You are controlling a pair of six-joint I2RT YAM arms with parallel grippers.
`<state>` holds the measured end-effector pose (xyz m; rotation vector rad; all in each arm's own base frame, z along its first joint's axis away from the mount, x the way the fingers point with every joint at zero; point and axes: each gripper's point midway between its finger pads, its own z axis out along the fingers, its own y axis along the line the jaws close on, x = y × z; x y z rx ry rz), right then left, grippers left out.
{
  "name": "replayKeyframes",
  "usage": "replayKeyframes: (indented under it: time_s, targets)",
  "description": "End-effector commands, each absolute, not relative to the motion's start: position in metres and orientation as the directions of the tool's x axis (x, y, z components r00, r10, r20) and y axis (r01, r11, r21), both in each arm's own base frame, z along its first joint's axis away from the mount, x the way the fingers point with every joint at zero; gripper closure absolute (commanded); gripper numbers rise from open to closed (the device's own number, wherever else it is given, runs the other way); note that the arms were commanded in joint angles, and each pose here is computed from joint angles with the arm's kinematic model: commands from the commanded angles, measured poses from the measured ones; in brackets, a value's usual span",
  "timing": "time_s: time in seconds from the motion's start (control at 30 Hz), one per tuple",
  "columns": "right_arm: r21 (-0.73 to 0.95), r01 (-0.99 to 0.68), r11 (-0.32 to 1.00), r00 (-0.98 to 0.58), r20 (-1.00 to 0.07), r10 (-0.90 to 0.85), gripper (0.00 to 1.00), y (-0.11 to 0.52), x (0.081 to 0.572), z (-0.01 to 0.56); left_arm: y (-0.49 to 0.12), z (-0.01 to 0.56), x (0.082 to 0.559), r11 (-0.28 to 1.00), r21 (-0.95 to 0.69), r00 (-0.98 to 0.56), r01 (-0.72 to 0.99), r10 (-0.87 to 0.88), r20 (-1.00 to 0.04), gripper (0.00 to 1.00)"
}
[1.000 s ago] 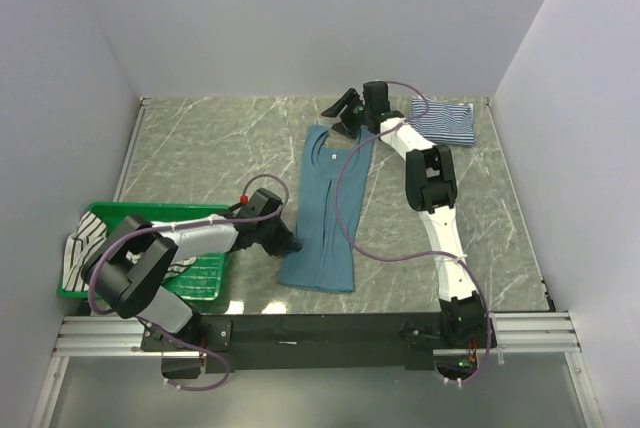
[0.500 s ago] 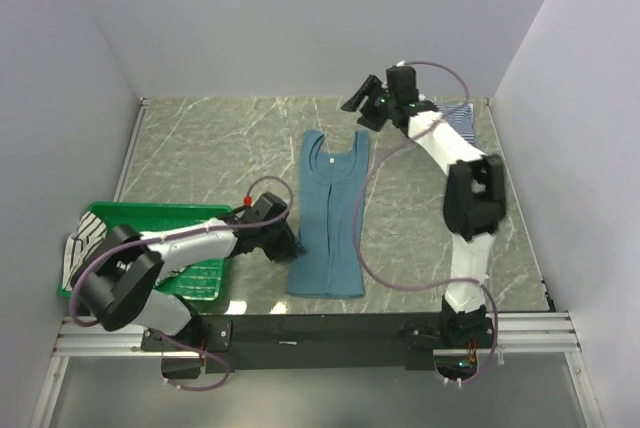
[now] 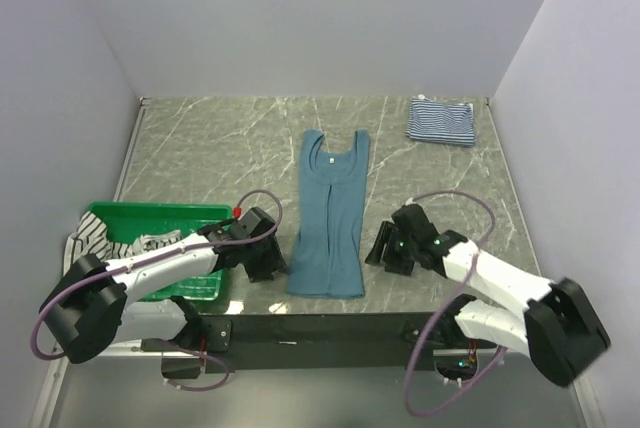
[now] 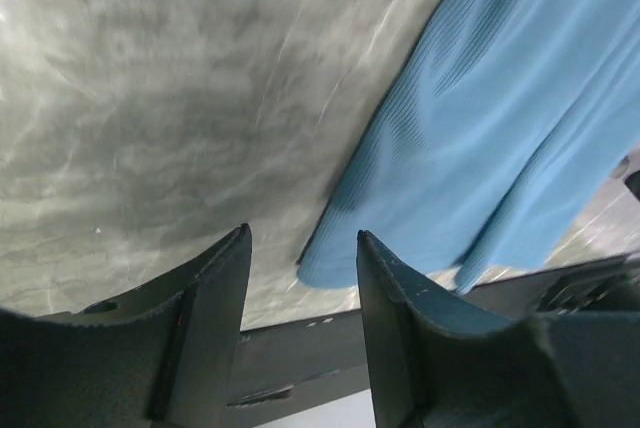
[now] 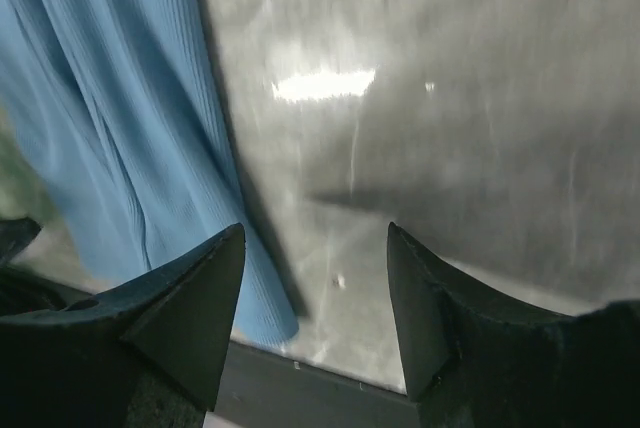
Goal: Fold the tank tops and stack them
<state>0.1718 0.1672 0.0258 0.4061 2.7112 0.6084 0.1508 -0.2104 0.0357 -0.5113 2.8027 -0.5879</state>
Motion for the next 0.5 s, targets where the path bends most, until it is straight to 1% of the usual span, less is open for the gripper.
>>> replayKeyframes:
  time_s: [0.0, 0.13, 0.47]
  targets:
    - [0.530, 0.182, 0.828, -0.886, -0.277, 0.372, 0.35, 0.182, 0.165, 0.044, -0.224, 0.043, 0.144, 0.852, -0.484, -0.940, -0.201, -0.307, -0.151, 0.48]
    - [0.508, 0.173, 0.844, -0.918, -0.228, 0.325, 0.35, 0.188, 0.137, 0.029, -0.229, 0.039, 0.138, 0.860, -0.479, -0.951, -0.173, -0.273, -0.147, 0.47]
    - [0.504, 0.189, 0.843, -0.943, -0.146, 0.299, 0.39, 0.198, 0.103, 0.012, -0.224, 0.018, 0.116, 0.898, -0.399, -0.964, -0.183, -0.243, -0.104, 0.48]
